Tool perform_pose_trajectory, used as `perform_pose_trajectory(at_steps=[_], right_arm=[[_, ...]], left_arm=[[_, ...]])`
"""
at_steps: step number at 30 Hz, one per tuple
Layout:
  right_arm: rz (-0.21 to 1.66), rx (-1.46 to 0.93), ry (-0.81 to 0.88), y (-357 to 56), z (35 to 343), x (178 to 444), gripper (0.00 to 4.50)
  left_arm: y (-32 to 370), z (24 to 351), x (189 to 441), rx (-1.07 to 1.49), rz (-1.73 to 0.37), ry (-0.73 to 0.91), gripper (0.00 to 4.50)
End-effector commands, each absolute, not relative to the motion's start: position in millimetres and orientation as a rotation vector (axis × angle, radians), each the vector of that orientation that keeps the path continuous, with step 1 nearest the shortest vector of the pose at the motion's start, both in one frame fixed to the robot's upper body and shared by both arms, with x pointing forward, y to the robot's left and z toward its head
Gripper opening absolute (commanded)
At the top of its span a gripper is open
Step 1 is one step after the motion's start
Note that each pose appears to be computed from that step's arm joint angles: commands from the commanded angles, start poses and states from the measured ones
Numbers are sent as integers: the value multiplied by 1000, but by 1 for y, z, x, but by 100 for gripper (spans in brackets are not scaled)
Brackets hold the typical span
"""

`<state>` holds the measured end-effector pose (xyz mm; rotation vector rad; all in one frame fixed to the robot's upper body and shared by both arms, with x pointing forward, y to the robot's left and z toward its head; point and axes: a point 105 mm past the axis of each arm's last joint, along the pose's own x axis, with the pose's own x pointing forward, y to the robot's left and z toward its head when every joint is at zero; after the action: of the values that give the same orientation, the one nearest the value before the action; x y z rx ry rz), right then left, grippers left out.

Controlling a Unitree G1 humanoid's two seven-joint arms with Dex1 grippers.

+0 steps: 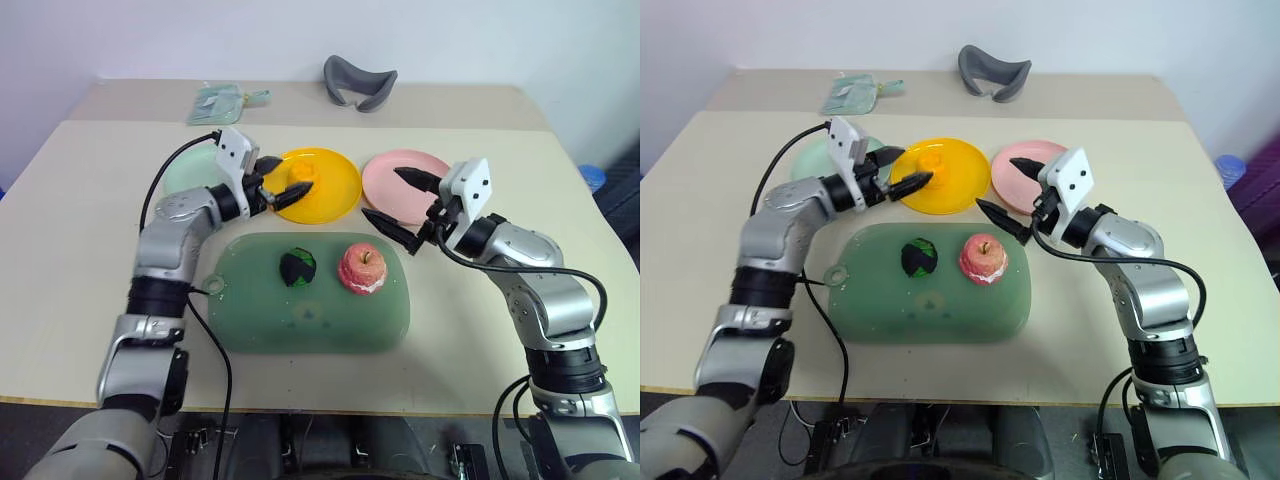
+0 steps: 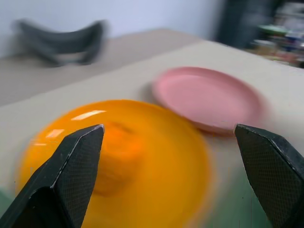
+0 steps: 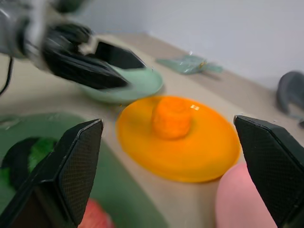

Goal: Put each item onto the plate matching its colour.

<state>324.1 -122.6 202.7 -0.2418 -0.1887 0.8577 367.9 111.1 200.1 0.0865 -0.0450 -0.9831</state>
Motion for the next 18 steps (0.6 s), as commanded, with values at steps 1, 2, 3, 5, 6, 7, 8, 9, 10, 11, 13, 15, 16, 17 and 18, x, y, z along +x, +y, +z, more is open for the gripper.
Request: perform_pose_trajectory(at_steps=[1, 2, 3, 5, 6, 7, 8, 9, 10, 11, 13, 15, 16, 17, 18], right_arm=[[893, -251, -235, -120, 214, 313, 450], [900, -247, -229, -120, 213, 312, 450], [905, -245, -224, -119, 211, 311, 450], [910, -238, -218, -119, 210, 310, 450], [914, -235, -214, -119, 209, 308, 450], [917, -233, -211, -119, 208, 307, 450], [920, -231, -208, -120, 208, 305, 450], [930, -228, -200, -122, 206, 301, 450], [946, -230, -185, -124, 204, 296, 450], [967, -235, -164, -126, 200, 289, 450], [1019, -235, -100, -134, 189, 268, 450], [1049, -215, -70, -139, 185, 249, 450], [1059, -209, -66, -140, 186, 242, 450], [1071, -208, -71, -140, 187, 235, 450], [1080, -209, -77, -140, 188, 229, 450]], left_arm=[[110, 212, 336, 111, -1112, -73, 448], [114, 212, 330, 106, -1126, -62, 448], [117, 212, 324, 106, -1136, -52, 448], [123, 208, 314, 125, -1166, -13, 448], [125, 203, 308, 137, -1188, 17, 448], [126, 200, 303, 144, -1203, 37, 448], [126, 197, 300, 151, -1217, 55, 448], [125, 193, 297, 168, -1226, 72, 448], [124, 190, 296, 187, -1227, 85, 448], [123, 187, 295, 202, -1229, 93, 448], [119, 182, 294, 213, -1231, 107, 448], [117, 178, 293, 228, -1233, 123, 448], [116, 176, 292, 237, -1235, 128, 448], [116, 174, 292, 242, -1237, 131, 448], [115, 172, 292, 246, -1238, 134, 448]])
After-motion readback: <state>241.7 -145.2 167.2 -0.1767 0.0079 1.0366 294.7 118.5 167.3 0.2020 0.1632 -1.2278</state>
